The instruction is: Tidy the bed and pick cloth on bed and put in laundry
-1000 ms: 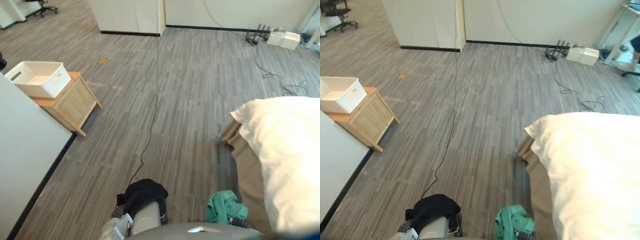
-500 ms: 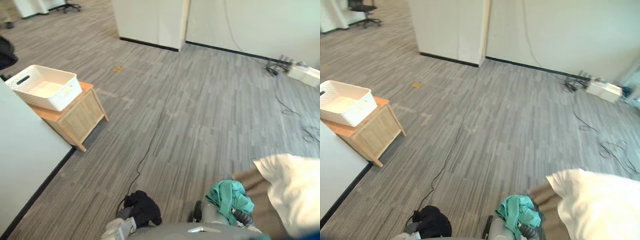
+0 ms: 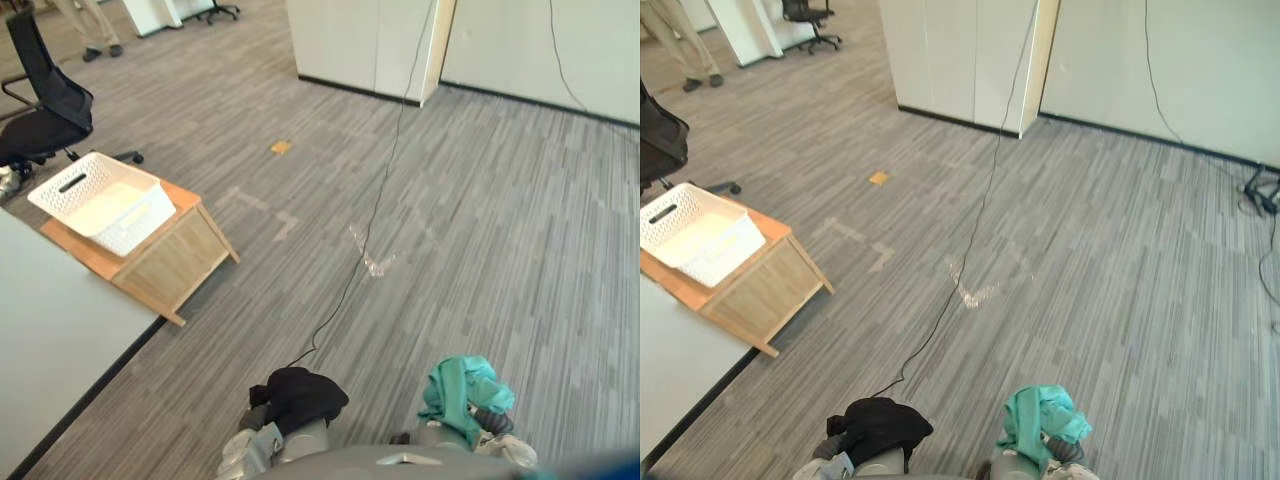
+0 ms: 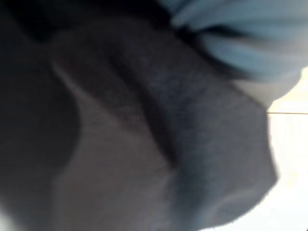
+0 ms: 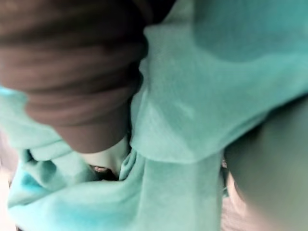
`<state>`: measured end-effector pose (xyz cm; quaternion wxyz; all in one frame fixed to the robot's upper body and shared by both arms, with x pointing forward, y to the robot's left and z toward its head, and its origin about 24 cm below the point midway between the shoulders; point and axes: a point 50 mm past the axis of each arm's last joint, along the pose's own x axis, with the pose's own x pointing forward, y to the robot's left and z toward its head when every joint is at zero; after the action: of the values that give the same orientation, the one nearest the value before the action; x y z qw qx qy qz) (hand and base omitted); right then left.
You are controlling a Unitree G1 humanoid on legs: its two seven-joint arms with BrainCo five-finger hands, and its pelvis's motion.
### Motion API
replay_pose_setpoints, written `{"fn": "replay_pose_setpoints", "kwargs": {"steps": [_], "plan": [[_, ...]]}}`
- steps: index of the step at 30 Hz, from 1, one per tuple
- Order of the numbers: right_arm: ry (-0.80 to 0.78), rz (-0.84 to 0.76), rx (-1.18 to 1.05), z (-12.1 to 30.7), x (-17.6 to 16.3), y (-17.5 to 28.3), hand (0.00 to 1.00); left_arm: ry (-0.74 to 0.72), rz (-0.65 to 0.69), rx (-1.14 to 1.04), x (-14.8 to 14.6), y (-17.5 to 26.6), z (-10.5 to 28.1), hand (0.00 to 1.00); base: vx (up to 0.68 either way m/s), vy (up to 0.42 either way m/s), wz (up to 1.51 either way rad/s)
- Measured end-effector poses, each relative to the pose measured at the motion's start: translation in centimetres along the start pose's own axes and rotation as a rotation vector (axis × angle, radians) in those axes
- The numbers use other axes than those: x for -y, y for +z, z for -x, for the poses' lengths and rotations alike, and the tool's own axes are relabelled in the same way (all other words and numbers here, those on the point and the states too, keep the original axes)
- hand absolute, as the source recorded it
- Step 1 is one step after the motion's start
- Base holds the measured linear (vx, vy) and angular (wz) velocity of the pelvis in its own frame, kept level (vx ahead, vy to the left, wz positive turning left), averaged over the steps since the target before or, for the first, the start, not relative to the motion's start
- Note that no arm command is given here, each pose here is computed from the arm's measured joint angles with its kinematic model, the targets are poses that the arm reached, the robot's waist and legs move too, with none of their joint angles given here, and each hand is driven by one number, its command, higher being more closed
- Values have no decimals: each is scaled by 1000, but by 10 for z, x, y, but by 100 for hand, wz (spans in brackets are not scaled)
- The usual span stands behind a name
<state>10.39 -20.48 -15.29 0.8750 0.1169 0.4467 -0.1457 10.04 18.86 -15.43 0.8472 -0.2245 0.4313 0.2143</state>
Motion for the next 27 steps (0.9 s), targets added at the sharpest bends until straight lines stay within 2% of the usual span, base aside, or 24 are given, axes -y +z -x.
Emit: {"fn": "replay_pose_setpoints", "kwargs": {"steps": [4, 7, 11, 16, 19, 25, 27], "plan": [[93, 93, 10, -1, -20, -1, 100, 33, 18, 40, -11, 6, 1, 100, 616, 27, -19], [77, 44, -16, 4, -22, -15, 100, 42, 21, 55, -15, 11, 1, 100, 631, 56, 58], [81, 13, -7, 0, -35, -10, 100, 4, -23, 44, -1, 15, -4, 100, 715, 154, 60], [7, 28, -28, 1, -15, -13, 100, 11, -112, -17, -3, 9, -6, 100, 477, 55, 72], [-11, 40, 38, 4, -6, -6, 100, 13, -163, -27, 1, 6, -6, 100, 376, 8, 115], [-40, -111, 85, 7, -2, -5, 100, -9, -186, -22, 7, 8, -7, 100, 464, -173, 155], [-21, -109, 87, 6, -5, -3, 100, -3, -178, -30, 5, 5, -6, 100, 591, -283, 105]]}}
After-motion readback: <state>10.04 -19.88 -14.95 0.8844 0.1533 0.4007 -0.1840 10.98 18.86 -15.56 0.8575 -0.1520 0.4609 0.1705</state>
